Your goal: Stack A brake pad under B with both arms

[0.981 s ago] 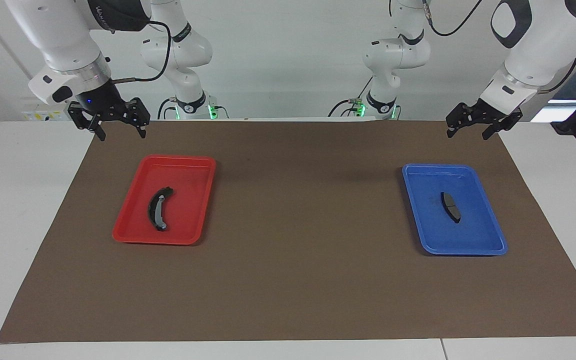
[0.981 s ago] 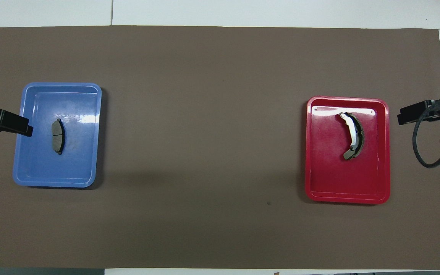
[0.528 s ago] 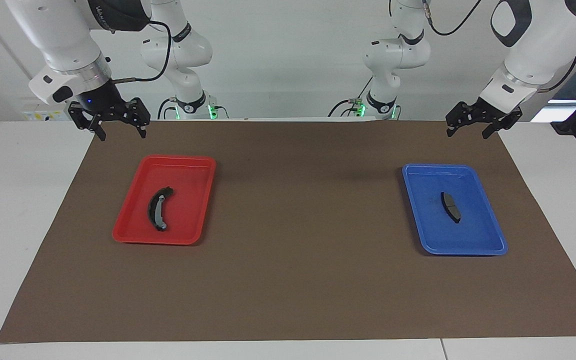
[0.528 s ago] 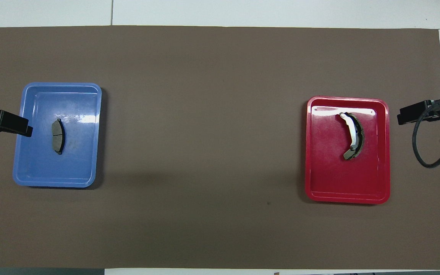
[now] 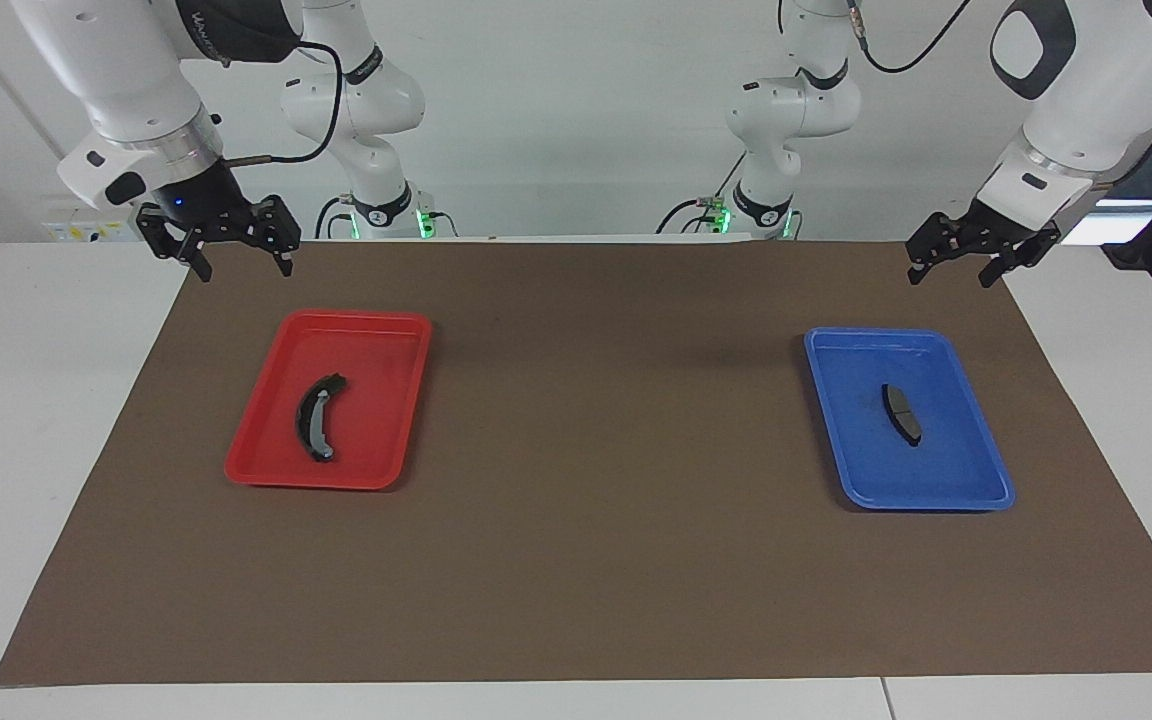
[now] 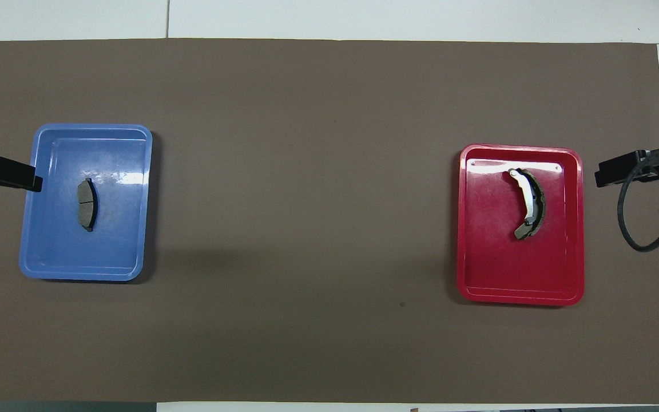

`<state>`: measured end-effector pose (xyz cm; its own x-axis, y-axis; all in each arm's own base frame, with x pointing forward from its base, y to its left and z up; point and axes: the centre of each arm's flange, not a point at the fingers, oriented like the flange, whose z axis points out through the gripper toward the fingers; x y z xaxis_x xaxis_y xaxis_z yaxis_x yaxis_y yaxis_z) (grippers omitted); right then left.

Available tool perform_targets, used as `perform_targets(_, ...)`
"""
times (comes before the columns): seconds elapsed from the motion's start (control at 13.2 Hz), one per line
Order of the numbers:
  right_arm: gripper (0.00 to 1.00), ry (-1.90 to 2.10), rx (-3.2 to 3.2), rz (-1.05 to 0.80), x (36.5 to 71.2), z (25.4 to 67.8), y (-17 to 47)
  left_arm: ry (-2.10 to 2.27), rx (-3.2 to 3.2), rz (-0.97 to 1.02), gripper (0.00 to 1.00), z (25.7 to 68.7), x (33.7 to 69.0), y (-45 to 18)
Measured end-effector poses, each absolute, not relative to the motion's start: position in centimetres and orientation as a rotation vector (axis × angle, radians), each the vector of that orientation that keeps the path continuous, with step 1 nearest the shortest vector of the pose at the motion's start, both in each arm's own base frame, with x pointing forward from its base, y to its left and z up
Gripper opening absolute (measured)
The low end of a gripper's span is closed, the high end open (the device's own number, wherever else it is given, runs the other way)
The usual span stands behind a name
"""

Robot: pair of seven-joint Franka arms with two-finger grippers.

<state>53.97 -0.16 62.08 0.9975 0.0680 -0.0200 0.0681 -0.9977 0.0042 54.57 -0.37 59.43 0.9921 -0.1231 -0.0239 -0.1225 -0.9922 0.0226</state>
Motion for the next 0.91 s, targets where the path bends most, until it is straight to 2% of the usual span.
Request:
perform_targets(0.38,1.00,0.107,3.135,-0.032,54.0,62.0,-0.2,-0.178,3.120,0.051,1.00,53.7,55.5,1.8)
perform_targets(0.91,1.00,0.107,3.135,-0.034,54.0,62.0,-0.2,-0.130,3.130,0.087,1.00,42.6,56.9,6.9)
